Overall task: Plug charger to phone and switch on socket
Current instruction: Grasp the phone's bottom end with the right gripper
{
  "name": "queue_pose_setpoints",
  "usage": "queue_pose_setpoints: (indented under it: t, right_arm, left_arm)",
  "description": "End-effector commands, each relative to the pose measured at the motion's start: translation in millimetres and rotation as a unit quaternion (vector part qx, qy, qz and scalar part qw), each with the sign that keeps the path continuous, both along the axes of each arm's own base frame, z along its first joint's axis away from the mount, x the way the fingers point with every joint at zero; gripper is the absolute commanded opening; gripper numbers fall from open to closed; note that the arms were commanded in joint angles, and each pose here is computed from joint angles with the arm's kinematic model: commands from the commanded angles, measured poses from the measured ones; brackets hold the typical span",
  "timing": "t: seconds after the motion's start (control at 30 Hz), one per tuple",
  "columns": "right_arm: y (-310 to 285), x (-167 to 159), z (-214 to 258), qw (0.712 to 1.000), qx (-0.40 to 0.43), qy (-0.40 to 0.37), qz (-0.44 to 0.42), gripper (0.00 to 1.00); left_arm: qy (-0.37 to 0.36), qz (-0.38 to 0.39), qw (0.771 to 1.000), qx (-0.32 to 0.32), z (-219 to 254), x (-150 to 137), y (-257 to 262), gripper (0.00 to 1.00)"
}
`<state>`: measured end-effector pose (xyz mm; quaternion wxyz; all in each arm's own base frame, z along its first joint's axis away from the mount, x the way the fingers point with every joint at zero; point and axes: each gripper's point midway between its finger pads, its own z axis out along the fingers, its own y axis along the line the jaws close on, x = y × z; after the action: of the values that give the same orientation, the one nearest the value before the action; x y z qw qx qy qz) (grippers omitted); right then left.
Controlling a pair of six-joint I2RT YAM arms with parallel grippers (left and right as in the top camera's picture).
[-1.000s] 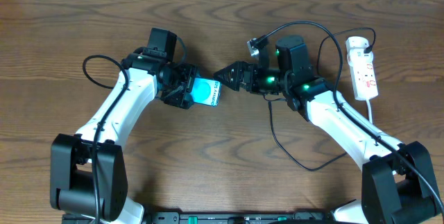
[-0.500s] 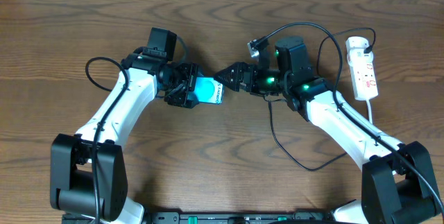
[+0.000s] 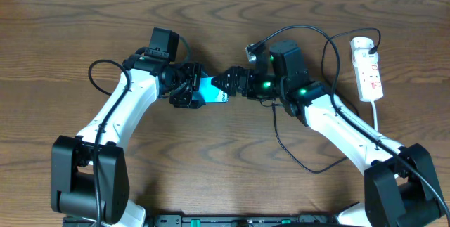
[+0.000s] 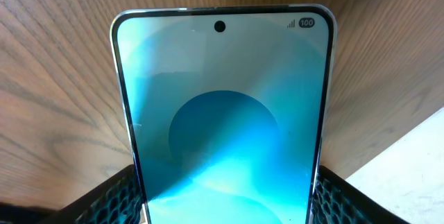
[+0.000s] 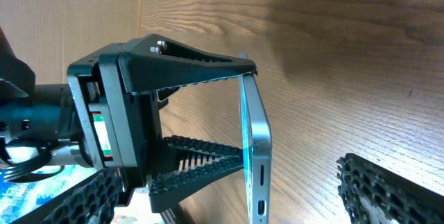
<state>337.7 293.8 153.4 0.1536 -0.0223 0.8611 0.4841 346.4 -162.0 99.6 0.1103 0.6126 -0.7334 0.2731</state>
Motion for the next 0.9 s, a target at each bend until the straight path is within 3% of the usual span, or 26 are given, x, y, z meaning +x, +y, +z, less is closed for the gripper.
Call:
queue_pose_setpoints:
  t: [0.0, 0.87]
  right_arm:
    - [3, 3, 3, 1.000, -0.005, -0.004, -0.011, 0.99]
    - [1, 10, -3, 0.998, -0.030, -0.011, -0.045, 0.99]
  left_arm:
    - [0.000, 0.000, 1.000, -0.019, 9, -4, -5, 0.07]
    - [0.006, -0.020, 0.999, -0.042, 13, -11, -20, 0.07]
